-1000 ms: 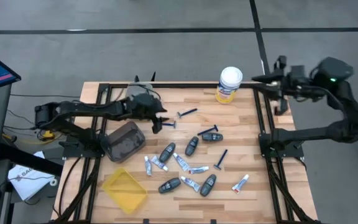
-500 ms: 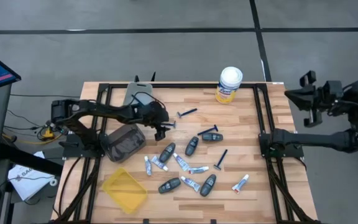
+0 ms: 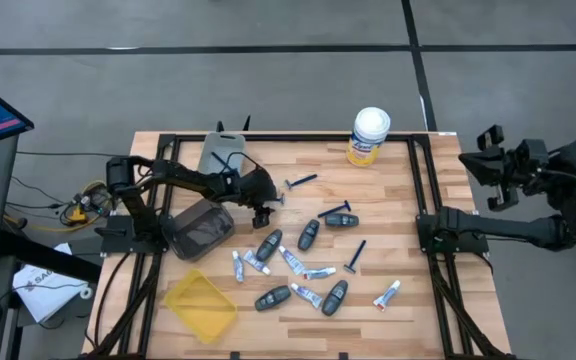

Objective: Pick & Place Travel size toiletries
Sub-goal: Put the razor into the gray bin

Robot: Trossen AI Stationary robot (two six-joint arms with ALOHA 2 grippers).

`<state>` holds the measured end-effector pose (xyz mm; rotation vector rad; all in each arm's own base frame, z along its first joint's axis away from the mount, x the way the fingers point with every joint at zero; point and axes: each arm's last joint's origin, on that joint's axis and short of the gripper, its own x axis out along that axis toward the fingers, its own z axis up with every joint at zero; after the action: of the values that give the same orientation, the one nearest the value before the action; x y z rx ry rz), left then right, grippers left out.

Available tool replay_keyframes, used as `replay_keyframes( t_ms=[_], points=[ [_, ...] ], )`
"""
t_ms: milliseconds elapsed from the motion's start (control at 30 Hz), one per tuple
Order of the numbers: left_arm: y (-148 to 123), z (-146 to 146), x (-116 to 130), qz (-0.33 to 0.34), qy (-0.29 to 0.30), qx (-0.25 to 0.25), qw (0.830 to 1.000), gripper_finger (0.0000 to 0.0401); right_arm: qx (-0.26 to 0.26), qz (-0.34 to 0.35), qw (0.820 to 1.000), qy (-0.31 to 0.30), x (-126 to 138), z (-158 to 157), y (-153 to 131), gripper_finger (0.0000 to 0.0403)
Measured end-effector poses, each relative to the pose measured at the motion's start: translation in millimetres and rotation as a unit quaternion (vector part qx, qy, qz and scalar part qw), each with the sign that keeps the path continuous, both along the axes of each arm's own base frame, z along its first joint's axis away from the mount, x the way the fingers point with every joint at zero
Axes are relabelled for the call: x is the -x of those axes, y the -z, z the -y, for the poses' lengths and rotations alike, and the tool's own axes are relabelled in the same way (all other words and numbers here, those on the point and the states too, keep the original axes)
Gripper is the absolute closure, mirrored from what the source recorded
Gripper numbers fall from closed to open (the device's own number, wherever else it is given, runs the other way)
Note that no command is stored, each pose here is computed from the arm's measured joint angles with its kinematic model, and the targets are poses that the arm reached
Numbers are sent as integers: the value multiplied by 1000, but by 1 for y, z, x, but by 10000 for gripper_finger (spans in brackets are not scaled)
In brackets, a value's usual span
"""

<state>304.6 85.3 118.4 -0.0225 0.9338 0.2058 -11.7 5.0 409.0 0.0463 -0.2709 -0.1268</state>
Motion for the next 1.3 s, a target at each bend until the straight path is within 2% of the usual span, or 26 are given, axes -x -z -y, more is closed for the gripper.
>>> replay_keyframes(
  t_ms=[133, 267, 400, 633, 733, 867, 1067, 1167, 1300],
  points=[
    [2, 0, -1, -1, 0, -2, 1000, 183, -1, -2, 1000, 0, -1, 0, 0, 402],
    [-2, 0, 1, 0, -7, 4, 1000, 216, -1, -2, 1000, 0, -1, 0, 0, 402],
    [-18, 2, 3, 31, -14, 6, 999, 241, 0, -2, 1000, 0, -1, 0, 0, 402],
    [-45, 1, 4, 83, 7, -29, 996, 228, 6, -4, 1000, 2, -1, 0, 1, 402],
    [-37, -2, 2, 77, 8, -32, 996, 210, 7, -4, 1000, 2, -1, 0, 1, 402],
    [-17, -4, -1, 51, -14, -10, 999, 191, 5, -4, 1000, 1, -1, 0, 1, 402],
    [12, -4, -5, 16, -48, 25, 998, 189, 3, -4, 1000, 1, -1, 0, 1, 402],
    [19, -5, -5, 7, -54, 29, 998, 210, 3, -4, 1000, 1, -1, 0, 1, 402],
    [21, -2, -5, 0, -57, 21, 998, 278, 3, -4, 1000, 1, -1, 0, 1, 402]
  ],
)
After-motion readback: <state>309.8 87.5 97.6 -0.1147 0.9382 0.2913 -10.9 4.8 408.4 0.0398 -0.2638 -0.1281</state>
